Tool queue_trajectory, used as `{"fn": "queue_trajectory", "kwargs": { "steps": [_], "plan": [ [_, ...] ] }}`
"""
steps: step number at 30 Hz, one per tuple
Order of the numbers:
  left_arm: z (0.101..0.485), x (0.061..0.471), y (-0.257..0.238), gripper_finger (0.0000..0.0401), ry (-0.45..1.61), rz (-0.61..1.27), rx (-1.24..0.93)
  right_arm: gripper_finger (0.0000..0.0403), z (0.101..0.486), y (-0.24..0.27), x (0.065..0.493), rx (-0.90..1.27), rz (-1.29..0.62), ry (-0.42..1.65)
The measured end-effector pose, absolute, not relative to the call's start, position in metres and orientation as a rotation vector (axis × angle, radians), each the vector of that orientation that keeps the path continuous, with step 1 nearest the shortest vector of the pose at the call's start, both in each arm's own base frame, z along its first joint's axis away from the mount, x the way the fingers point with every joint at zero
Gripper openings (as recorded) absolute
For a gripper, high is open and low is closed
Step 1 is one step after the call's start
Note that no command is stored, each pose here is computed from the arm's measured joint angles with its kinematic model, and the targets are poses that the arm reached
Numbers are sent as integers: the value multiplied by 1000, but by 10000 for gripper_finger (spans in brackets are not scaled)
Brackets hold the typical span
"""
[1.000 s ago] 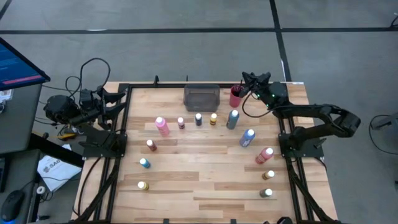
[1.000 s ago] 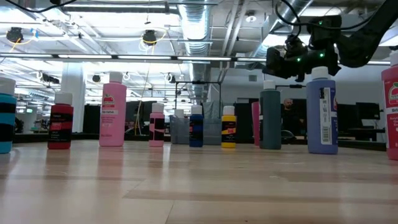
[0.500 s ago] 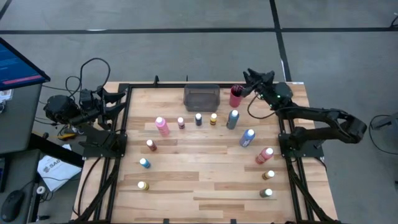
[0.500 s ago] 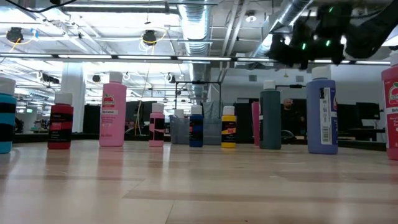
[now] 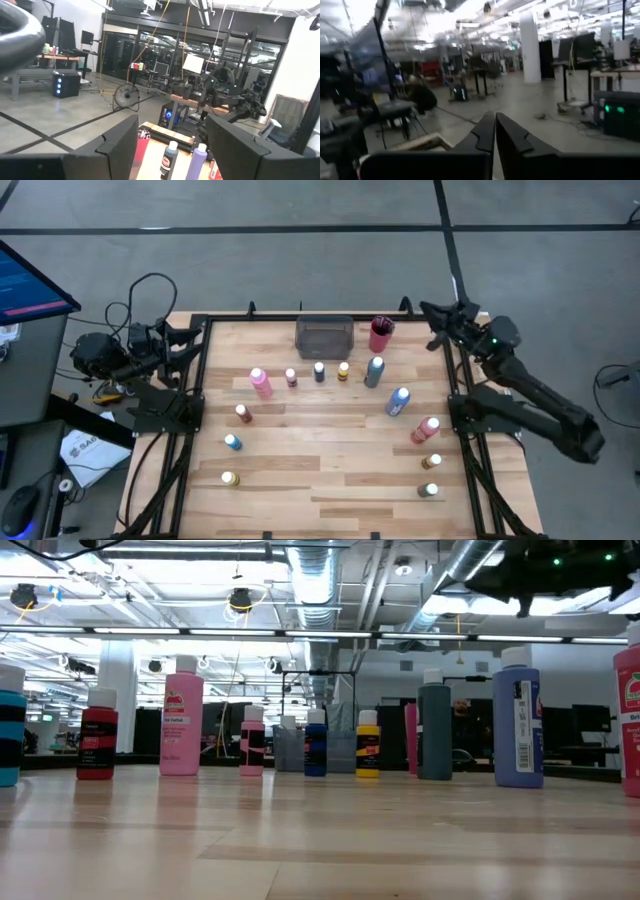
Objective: Pick & Place Paint Supplies
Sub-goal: Put the pink paint bottle into the gray bin
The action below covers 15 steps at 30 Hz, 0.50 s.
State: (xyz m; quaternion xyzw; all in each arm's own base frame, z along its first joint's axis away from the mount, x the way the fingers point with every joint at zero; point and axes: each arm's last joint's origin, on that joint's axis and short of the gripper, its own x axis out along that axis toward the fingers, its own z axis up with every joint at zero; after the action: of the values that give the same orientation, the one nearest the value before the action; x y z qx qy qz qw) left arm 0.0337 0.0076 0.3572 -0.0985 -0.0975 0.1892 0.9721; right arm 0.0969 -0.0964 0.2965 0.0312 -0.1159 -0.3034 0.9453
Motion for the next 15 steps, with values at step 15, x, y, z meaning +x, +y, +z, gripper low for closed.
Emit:
{"fn": "queue_trajectory", "kwargs": {
  "steps": [15],
  "plan": [
    [356, 33, 9, 213, -190, 431, -199, 2, 196, -87, 81, 169, -678, -334]
  ]
}}
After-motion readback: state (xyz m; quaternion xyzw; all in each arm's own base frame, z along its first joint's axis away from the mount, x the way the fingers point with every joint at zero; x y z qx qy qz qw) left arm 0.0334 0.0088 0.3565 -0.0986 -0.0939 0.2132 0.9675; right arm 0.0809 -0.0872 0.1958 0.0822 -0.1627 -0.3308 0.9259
